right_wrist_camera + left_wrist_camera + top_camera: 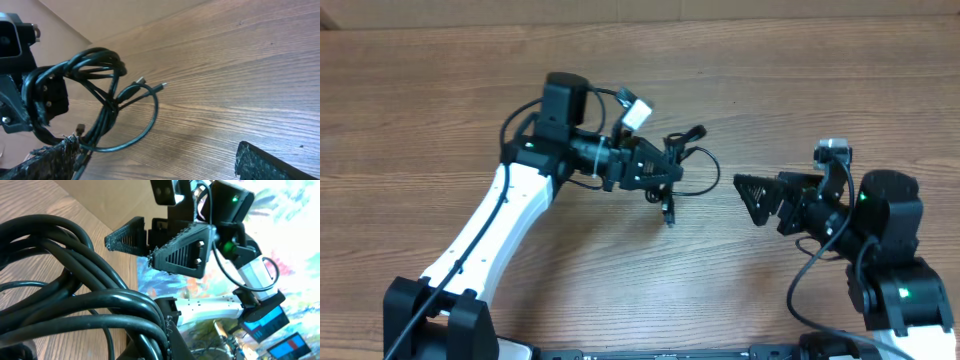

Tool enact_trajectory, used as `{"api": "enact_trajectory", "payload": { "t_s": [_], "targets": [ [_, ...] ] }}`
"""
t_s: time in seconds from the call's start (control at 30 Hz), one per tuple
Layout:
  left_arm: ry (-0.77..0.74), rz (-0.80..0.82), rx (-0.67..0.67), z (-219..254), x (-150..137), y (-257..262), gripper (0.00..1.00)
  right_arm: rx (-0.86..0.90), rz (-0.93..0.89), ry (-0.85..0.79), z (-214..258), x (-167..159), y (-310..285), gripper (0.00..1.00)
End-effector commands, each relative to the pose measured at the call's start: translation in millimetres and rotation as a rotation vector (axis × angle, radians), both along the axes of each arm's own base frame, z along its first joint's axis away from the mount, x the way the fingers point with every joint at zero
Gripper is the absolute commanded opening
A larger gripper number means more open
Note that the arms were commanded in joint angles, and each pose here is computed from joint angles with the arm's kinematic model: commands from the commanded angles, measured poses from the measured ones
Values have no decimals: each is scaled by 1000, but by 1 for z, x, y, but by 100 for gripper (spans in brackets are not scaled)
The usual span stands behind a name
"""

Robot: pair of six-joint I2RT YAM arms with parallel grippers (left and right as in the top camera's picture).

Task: Untangle cables
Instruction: 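Move the right gripper toward the hanging cables and grasp a strand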

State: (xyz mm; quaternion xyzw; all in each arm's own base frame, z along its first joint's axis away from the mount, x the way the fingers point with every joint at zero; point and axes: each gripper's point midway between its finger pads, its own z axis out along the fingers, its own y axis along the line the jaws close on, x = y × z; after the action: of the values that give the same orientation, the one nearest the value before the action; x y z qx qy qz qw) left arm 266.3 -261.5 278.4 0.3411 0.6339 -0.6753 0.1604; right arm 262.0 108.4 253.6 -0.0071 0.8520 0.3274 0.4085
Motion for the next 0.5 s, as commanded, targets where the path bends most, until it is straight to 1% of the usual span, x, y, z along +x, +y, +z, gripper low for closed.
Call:
{"api": "enact_trajectory", "payload": {
  "t_s": [0.0,0.13,0.2,0.3,0.33,0.37,0.47],
  "targets": [
    [0,-15,-46,24,-4,12,4,35,53,-40,16,7,9,100],
    [1,-10,-46,24,-3,13,4,39,117,-84,20,14,18,99],
    [2,-10,-46,24,-3,13,4,6,161,-137,22,19,21,92],
    [2,-11,-45,24,-3,13,4,-81,215,-222,20,27,22,69],
    [3,-11,-45,24,-3,13,4,-112,233,-249,18,30,22,64],
    [4,-11,-45,24,-3,13,4,-143,255,-278,17,33,23,61],
    [4,-11,-45,24,-3,13,4,-181,333,-351,16,37,29,61]
  ]
}}
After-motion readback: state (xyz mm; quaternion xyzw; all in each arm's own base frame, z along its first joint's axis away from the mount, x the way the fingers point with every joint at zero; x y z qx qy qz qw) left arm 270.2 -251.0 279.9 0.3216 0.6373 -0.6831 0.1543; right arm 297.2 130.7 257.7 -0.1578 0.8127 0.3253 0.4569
